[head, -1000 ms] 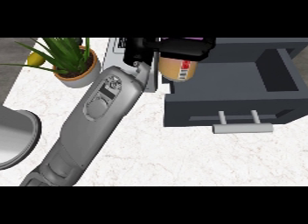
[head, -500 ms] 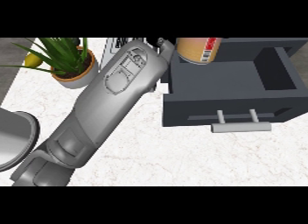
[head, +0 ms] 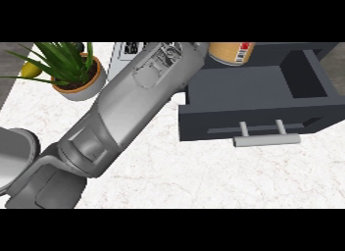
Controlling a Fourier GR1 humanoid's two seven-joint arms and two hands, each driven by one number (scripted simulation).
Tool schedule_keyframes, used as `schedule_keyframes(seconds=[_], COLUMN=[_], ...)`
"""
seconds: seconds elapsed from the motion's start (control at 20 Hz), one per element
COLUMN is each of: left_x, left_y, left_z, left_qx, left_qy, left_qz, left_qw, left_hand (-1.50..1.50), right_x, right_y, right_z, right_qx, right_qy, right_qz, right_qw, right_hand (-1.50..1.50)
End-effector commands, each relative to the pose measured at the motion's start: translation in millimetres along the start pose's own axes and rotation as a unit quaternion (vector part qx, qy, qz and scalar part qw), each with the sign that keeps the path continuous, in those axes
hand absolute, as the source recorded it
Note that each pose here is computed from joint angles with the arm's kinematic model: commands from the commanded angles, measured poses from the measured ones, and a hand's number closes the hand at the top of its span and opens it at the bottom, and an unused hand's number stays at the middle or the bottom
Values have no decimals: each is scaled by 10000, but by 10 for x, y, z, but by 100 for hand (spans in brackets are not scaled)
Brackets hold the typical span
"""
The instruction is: Pick up the can, place it into the drawer and close the drawer
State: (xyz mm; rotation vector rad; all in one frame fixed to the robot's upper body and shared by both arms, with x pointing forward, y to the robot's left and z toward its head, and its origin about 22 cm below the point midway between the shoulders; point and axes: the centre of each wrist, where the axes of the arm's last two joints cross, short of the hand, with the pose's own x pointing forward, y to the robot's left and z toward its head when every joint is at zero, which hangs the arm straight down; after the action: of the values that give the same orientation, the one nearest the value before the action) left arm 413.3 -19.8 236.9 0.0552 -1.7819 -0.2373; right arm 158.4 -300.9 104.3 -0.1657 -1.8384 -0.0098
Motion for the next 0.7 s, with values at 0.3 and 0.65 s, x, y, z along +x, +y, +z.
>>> schedule_keyframes(seconds=[0.3, 0.65], left_x=[-375, -375], left_y=[41, -54], left_z=[-60, -30], left_qx=[11, 283], left_qy=[156, 13], left_qz=[-248, -576], left_qw=[9996, 9979], left_hand=[150, 150], right_x=[-17, -38], right_y=[17, 83], right_z=[-75, -213], right_qx=[-56, 95], right_qy=[-76, -120], right_qz=[41, -4], right_qw=[9999, 9999], right_hand=[-150, -150])
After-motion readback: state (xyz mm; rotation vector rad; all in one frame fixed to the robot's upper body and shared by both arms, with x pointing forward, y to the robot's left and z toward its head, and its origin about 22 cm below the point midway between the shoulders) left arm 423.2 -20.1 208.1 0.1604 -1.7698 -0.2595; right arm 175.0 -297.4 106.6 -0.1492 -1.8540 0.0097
